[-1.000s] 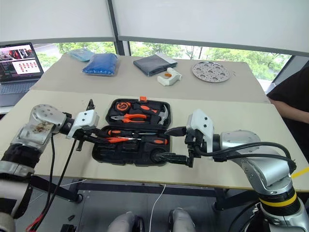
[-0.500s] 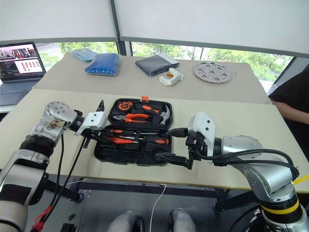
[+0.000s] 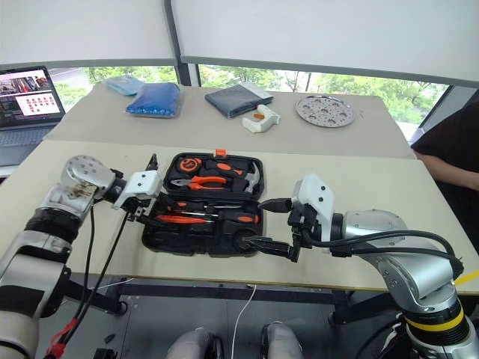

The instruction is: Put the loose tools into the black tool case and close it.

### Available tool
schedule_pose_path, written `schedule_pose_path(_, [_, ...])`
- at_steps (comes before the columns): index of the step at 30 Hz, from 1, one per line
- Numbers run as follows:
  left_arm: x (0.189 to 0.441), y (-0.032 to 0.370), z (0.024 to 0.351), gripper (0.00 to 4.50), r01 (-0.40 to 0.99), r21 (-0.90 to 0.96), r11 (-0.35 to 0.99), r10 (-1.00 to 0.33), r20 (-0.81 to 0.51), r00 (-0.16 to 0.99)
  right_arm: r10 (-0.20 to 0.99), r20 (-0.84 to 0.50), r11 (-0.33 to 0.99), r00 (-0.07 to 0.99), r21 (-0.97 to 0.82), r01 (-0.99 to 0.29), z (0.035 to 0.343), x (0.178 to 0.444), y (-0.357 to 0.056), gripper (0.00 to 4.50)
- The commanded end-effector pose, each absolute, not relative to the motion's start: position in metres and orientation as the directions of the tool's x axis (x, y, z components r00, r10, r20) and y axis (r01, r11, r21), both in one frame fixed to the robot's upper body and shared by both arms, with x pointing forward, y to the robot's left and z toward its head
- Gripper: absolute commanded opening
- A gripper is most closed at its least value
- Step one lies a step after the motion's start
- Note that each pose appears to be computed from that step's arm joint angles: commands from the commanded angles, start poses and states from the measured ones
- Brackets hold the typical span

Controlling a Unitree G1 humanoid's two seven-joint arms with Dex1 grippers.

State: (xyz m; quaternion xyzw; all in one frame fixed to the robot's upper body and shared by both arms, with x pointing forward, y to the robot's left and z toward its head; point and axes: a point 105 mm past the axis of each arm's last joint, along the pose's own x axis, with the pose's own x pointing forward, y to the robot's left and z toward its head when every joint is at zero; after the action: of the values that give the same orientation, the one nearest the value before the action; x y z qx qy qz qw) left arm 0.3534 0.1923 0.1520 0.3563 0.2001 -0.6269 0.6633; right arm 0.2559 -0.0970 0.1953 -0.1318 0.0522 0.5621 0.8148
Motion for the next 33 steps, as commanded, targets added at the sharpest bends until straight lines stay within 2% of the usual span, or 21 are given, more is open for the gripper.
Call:
schedule_pose_path(1, [0.356, 0.191, 0.178, 4.16, 0.967, 0.256, 0.006, -0.75, -0.638, 0.174, 0.904, -0.223, 0.327, 0.364, -0.187, -0.926, 0.201, 0.256, -0.098, 4.5])
schedule_pose_path(4, [0.358, 0.183, 0.187, 3.46, 0.974, 0.218, 0.058, -0.811, -0.559, 0.174, 0.905, -0.223, 0.325, 0.362, -0.187, -0.927, 0.2, 0.258, -0.097, 4.5])
schedule_pose_path(6, [0.358, 0.181, 0.186, 2.81, 0.978, 0.197, 0.072, -0.821, -0.545, 0.17, 0.906, -0.223, 0.323, 0.36, -0.188, -0.928, 0.2, 0.258, -0.096, 4.5])
schedule_pose_path(13, [0.363, 0.172, 0.173, 0.17, 0.981, 0.092, 0.172, -0.873, -0.448, 0.195, 0.906, -0.223, 0.321, 0.359, -0.189, -0.928, 0.2, 0.26, -0.095, 4.5])
schedule_pose_path(16, [0.361, 0.17, 0.163, 0.05, 0.979, 0.04, 0.199, -0.879, -0.435, 0.196, 0.906, -0.223, 0.323, 0.361, -0.189, -0.927, 0.199, 0.259, -0.095, 4.5])
schedule_pose_path(23, [0.351, 0.171, 0.128, 0.05, 0.982, 0.014, 0.188, -0.845, -0.508, 0.169, 0.904, -0.227, 0.325, 0.363, -0.189, -0.927, 0.197, 0.259, -0.095, 4.5])
schedule_pose_path(28, [0.347, 0.19, 0.112, 0.05, 0.97, 0.047, 0.238, -0.814, -0.536, 0.226, 0.903, -0.224, 0.328, 0.367, -0.191, -0.925, 0.198, 0.259, -0.095, 4.5])
schedule_pose_path(33, [0.347, 0.198, 0.111, 0.05, 0.96, 0.084, 0.268, -0.805, -0.528, 0.271, 0.903, -0.225, 0.33, 0.367, -0.189, -0.925, 0.197, 0.259, -0.095, 4.5])
